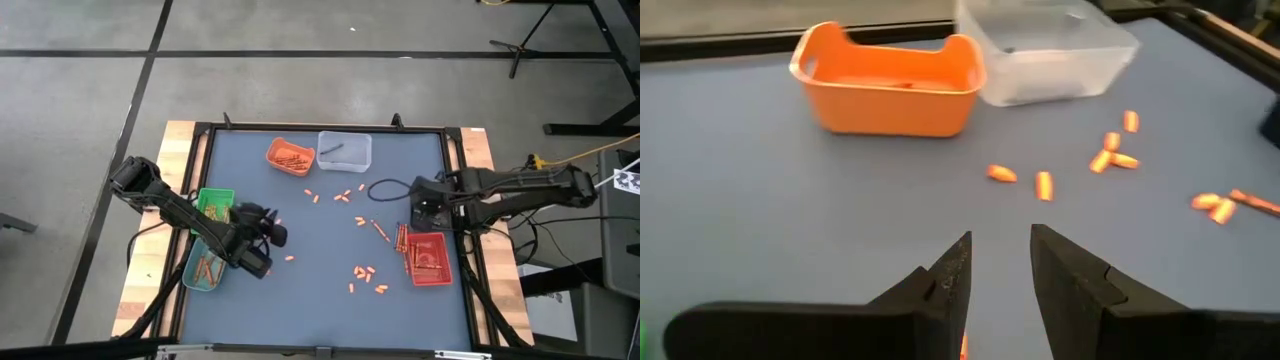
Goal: Sort crayons
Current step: Put the blue crayon into the black bin, then put the light orange crayon into the red bin
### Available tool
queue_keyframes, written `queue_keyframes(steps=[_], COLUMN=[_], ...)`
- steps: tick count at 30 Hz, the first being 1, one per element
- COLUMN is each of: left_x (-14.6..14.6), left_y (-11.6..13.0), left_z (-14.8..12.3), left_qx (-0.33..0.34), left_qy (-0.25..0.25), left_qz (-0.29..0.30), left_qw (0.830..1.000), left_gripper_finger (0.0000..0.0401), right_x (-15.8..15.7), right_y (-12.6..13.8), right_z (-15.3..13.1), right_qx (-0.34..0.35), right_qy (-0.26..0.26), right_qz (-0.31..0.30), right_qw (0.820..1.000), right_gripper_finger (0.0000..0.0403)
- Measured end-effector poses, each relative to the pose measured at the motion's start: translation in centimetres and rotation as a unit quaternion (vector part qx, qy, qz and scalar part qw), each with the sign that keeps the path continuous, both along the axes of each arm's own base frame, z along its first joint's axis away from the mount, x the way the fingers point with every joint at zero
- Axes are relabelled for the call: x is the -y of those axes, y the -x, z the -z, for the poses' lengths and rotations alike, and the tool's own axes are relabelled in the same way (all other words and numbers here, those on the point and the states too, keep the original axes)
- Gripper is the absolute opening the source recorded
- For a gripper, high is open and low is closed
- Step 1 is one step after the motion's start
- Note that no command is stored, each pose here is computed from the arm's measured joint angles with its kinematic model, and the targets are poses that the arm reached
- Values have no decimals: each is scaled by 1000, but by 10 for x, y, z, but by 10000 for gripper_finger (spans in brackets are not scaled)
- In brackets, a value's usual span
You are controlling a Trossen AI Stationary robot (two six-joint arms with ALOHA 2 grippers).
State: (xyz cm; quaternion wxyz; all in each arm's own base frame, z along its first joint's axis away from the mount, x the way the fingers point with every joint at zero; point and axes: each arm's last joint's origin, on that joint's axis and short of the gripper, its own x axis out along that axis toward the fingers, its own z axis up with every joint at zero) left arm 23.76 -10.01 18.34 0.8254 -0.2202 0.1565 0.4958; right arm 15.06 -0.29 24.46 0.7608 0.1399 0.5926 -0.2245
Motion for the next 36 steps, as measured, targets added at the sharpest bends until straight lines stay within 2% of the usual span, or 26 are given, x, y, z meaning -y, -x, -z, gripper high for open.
queue_keyframes(steps=[6,13,19,23,27,31,36], left_x=[1,-10,-16,-15,-13,-11,-9], left_y=[-8,-16,-25,-31,-36,-41,-45], left_z=[-1,-3,-4,-6,-9,-11,-13], left_qx=[-22,-46,-16,2,-6,-14,-27], left_qy=[-23,-62,-33,-28,-39,-56,-55], left_qz=[37,38,27,33,60,83,117], left_qw=[999,996,999,999,997,995,991], left_gripper_finger=[89,89,89,89,89,89,89], right_x=[7,8,9,9,9,8,6], right_y=[5,6,6,6,4,-2,-19], right_z=[1,0,0,0,0,-1,-6], right_qx=[-31,-36,-38,-45,-49,-19,80], right_qy=[22,56,63,68,77,80,41], right_qz=[-4,-1,-3,-33,-84,-95,-103], right_qw=[999,998,997,996,992,992,991], right_gripper_finger=[17,21,75,109,123,121,118])
